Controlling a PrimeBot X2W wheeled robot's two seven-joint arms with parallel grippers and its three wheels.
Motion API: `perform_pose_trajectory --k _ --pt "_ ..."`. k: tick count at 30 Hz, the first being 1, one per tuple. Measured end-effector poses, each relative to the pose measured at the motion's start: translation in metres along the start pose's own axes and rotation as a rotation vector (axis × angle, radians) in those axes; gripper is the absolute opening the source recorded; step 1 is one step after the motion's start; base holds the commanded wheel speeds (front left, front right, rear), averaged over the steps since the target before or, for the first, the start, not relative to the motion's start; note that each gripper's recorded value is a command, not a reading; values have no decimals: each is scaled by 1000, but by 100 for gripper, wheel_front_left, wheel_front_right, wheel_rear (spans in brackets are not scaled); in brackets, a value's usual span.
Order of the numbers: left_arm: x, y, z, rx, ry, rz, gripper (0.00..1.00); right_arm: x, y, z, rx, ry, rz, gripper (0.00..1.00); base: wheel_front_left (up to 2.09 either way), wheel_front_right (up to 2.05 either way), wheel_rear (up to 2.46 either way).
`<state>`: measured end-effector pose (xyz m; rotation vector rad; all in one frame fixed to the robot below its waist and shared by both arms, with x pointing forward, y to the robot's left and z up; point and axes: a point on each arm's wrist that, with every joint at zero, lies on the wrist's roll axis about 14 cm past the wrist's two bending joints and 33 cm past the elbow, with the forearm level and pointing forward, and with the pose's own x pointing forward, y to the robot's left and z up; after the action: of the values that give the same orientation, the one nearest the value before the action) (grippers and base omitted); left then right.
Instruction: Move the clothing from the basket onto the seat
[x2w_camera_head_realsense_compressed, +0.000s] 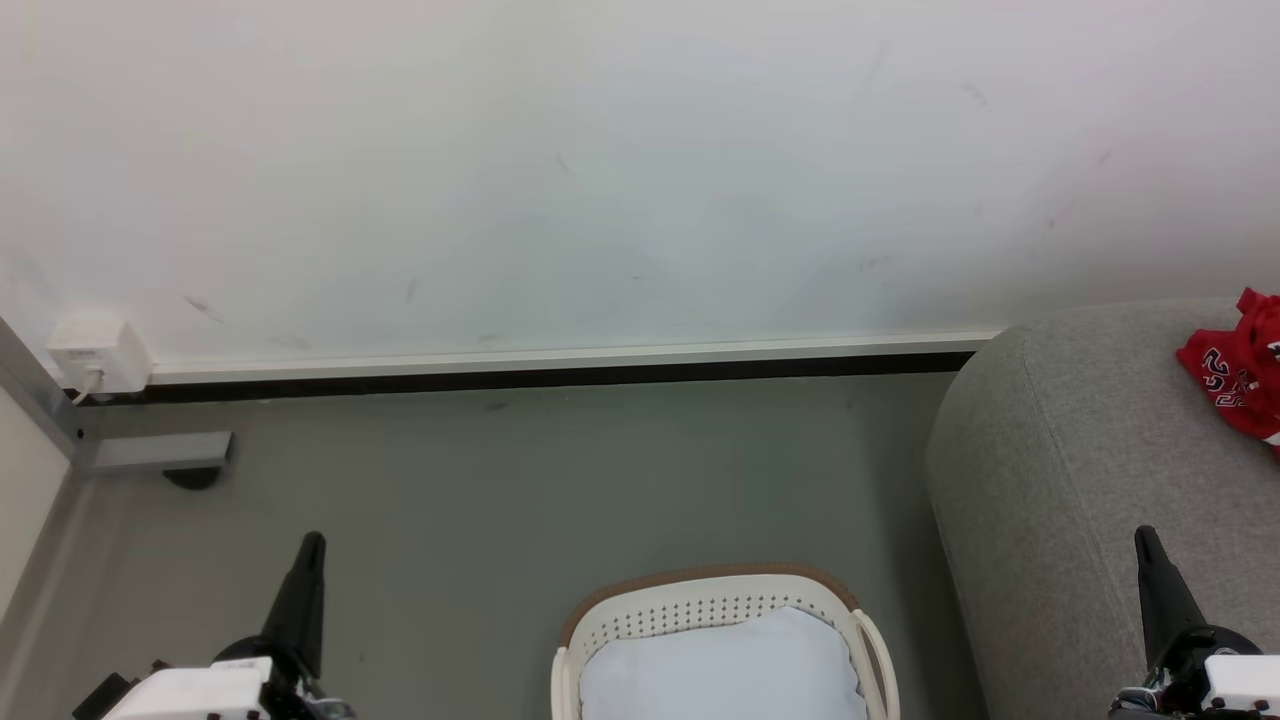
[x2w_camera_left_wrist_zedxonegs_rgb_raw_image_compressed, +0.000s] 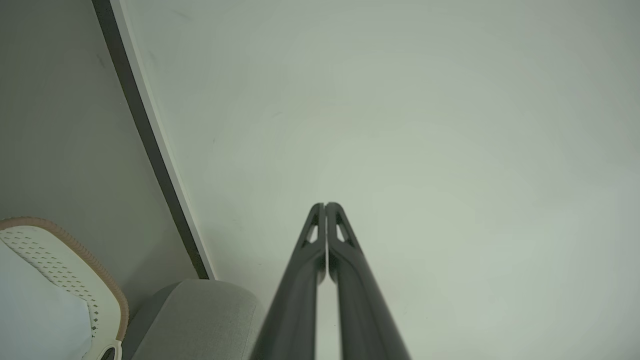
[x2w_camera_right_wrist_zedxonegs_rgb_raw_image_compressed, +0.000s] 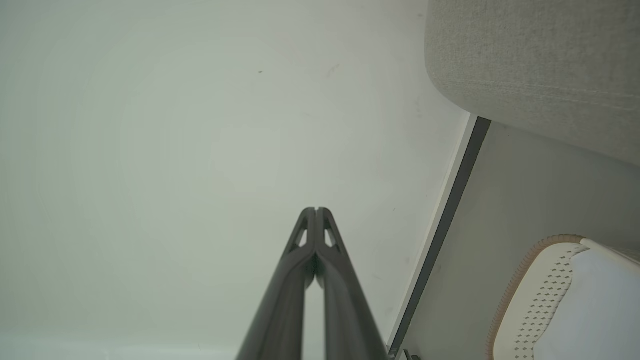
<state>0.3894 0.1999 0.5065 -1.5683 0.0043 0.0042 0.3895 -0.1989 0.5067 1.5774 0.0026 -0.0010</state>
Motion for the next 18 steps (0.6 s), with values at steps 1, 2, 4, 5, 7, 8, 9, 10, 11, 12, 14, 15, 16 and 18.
perform_pose_trajectory --k 1,2,4,5,7,8,9,10,11,12,14,15,16,18 --pt "0 0 0 0 0 0 0 0 0 0 0 0 0 0 0 0 0" --pt "0 0 0 0 0 0 0 0 0 0 0 0 0 0 0 0 0" --pt "0 0 0 0 0 0 0 0 0 0 0 0 0 0 0 0 0" --pt "0 0 0 0 0 0 0 0 0 0 0 0 0 0 0 0 0" --pt "0 0 0 0 0 0 0 0 0 0 0 0 0 0 0 0 0" --pt "0 0 0 0 0 0 0 0 0 0 0 0 0 0 0 0 0" --pt "0 0 0 0 0 0 0 0 0 0 0 0 0 0 0 0 0" --pt "0 0 0 0 0 0 0 0 0 0 0 0 0 0 0 0 0" --pt "0 0 0 0 0 0 0 0 0 0 0 0 0 0 0 0 0" --pt "0 0 0 0 0 0 0 0 0 0 0 0 0 0 0 0 0" --pt "0 0 0 0 0 0 0 0 0 0 0 0 0 0 0 0 0" --pt "0 0 0 0 0 0 0 0 0 0 0 0 0 0 0 0 0" --pt "0 0 0 0 0 0 0 0 0 0 0 0 0 0 0 0 0" --pt "0 0 0 0 0 0 0 0 0 0 0 0 0 0 0 0 0"
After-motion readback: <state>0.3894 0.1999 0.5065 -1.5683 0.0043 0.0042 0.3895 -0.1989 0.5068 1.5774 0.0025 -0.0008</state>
